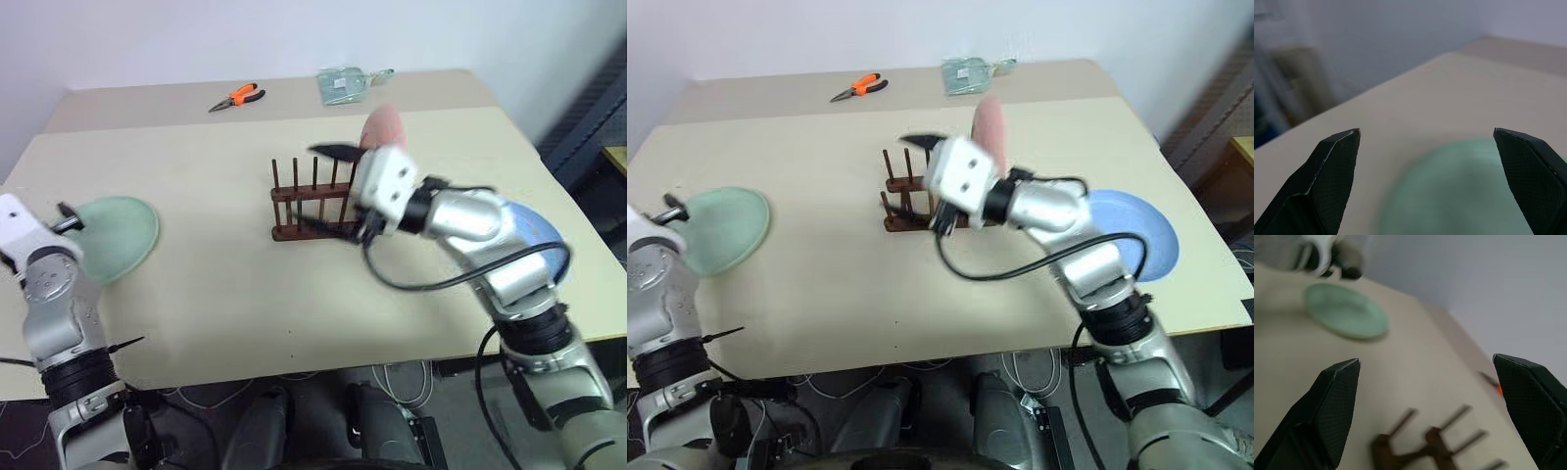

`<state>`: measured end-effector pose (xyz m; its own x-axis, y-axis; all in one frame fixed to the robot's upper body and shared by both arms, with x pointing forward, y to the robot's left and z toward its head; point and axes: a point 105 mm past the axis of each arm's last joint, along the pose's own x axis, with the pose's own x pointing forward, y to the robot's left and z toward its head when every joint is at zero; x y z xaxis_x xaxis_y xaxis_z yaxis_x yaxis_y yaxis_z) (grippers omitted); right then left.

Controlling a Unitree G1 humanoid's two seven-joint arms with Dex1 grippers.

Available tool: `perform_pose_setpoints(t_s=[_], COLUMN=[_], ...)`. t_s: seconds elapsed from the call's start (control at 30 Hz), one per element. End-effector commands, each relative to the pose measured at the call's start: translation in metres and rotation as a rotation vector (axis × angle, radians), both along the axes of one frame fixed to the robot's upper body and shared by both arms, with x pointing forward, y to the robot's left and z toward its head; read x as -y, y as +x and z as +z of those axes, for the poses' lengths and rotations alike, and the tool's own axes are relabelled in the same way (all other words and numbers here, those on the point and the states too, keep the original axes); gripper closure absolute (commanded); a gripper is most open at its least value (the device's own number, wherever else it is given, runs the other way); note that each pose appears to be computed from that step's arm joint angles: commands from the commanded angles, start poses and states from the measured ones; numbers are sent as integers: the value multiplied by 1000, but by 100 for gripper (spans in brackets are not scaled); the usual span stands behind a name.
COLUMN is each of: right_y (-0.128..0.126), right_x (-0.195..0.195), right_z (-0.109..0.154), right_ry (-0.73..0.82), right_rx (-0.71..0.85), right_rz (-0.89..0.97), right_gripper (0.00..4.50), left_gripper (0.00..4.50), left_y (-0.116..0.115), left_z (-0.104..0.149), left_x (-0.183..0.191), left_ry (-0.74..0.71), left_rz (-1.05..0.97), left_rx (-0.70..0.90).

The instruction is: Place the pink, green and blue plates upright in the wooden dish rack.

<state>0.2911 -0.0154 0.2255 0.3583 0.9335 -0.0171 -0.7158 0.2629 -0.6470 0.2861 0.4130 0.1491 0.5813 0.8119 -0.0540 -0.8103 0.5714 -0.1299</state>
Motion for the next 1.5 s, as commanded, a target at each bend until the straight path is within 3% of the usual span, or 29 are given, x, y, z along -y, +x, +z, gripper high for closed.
perform_pose_setpoints(t_s=[0.03, 0.1, 0.2, 0.3, 0.43, 0.47, 0.53, 0.63, 0.8, 1.03, 1.13, 1.37, 1.4, 1.5], right_y=[-5, -5, -4, -1, 2, 2, 4, 7, 19, 49, 60, 59, 57, 55], right_x=[-7, -8, -8, -5, -2, -1, -1, 0, -8, -22, -23, -26, -26, -28], right_z=[-4, -6, -8, -11, -12, -12, -10, -4, 5, 9, 10, 5, 3, -1], right_ry=[-4, -3, 10, 2, 13, 15, 18, 4, -94, -162, -174, -193, -199, -216], right_rx=[32, 23, 6, 10, -35, -39, -37, 41, 281, 459, 495, 530, 535, 561], right_rz=[27, 32, 26, 5, -8, -11, -19, -51, -87, -168, -211, -194, -188, -182], right_gripper=[9, 9, 0, 0, 0, 0, 0, 0, 0, 0, 86, 435, 450, 450], left_gripper=[0, 0, 86, 237, 431, 444, 444, 444, 444, 444, 450, 450, 382, 257], left_y=[-7, -3, -10, -7, 2, 5, 15, 36, 63, 61, 58, 58, 58, 54], left_z=[-8, -18, -39, -46, -42, -38, -19, 42, 122, 150, 150, 141, 140, 146], left_x=[2, 10, 19, 26, 34, 35, 42, 74, 176, 244, 255, 254, 254, 259], left_ry=[-113, -186, -355, -437, -437, -422, -359, -148, 105, 157, 173, 133, 110, 117], left_rz=[-3, -51, -15, -33, -95, -112, -186, -381, -782, -1011, -1052, -1056, -1065, -1109], left_rx=[22, 18, 59, 81, 73, 79, 138, 288, 436, 497, 492, 489, 496, 523])
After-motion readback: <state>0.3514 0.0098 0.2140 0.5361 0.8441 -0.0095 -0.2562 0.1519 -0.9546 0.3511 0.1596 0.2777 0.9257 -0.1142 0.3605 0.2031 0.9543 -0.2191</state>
